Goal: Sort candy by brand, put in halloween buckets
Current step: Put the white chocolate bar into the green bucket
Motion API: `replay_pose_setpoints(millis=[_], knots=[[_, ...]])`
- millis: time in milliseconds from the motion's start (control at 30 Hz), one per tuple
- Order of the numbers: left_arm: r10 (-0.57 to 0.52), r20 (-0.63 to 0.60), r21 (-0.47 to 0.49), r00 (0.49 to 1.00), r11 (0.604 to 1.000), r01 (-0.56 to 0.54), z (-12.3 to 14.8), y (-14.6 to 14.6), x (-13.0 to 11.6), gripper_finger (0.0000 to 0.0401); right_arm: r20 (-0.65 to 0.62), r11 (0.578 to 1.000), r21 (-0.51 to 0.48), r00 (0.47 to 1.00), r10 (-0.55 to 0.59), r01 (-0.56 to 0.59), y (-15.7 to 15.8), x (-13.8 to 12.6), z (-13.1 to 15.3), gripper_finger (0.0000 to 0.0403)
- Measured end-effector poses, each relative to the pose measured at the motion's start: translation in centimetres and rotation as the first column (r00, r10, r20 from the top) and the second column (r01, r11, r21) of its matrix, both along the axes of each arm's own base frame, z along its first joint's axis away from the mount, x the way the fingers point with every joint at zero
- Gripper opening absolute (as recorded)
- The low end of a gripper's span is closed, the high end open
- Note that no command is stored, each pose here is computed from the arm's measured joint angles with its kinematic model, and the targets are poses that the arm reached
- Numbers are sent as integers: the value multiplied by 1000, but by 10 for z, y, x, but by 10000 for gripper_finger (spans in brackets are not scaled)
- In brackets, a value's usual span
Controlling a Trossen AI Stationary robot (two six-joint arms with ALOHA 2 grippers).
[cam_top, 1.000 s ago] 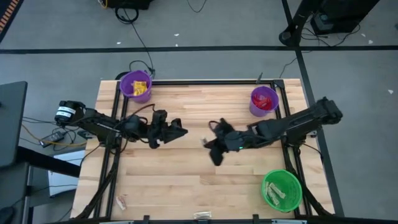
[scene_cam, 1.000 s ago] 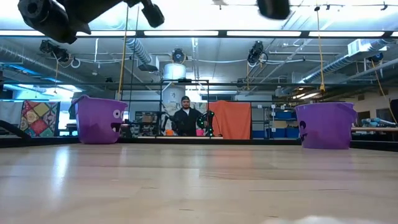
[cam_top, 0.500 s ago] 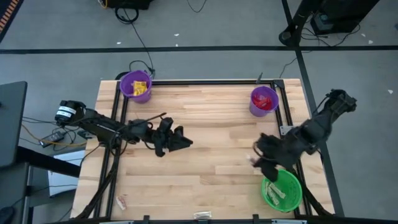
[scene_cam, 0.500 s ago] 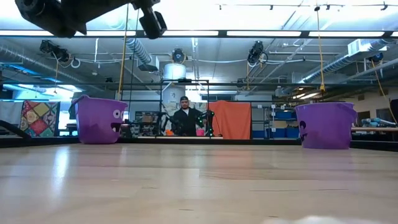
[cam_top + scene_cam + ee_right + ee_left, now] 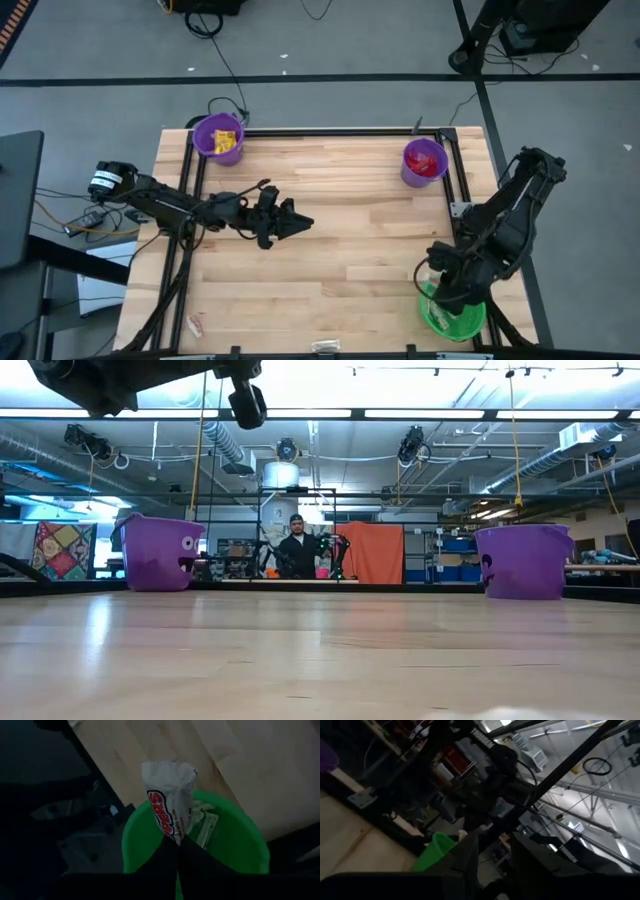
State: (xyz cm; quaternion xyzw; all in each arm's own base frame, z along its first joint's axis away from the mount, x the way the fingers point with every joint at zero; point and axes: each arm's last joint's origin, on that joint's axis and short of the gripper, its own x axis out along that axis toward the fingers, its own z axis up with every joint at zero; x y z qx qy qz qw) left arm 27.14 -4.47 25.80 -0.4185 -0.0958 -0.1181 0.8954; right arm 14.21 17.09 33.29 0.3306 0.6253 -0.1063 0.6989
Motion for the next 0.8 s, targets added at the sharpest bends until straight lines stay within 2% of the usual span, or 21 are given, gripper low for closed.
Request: replay_pose_setpoints(millis=[200, 400, 633, 800], knots=[[1, -55, 11, 998, 1000, -1, -5, 0, 1, 120, -118, 1000, 17, 993, -12, 14, 24, -4, -14, 18], [-4, -130, -5, 991, 1000, 4, -12, -1, 2, 120, -252, 994, -26, 962, -107, 104, 45, -10, -31, 32], [82, -259, 46, 962, 996, -73, -25, -3, 3, 120, -202, 979, -73, 958, -203, 193, 55, -16, -36, 116], [61, -322, 91, 945, 995, -33, -32, -11, 1, 120, -169, 963, -80, 949, -268, 258, 58, -19, -36, 170]])
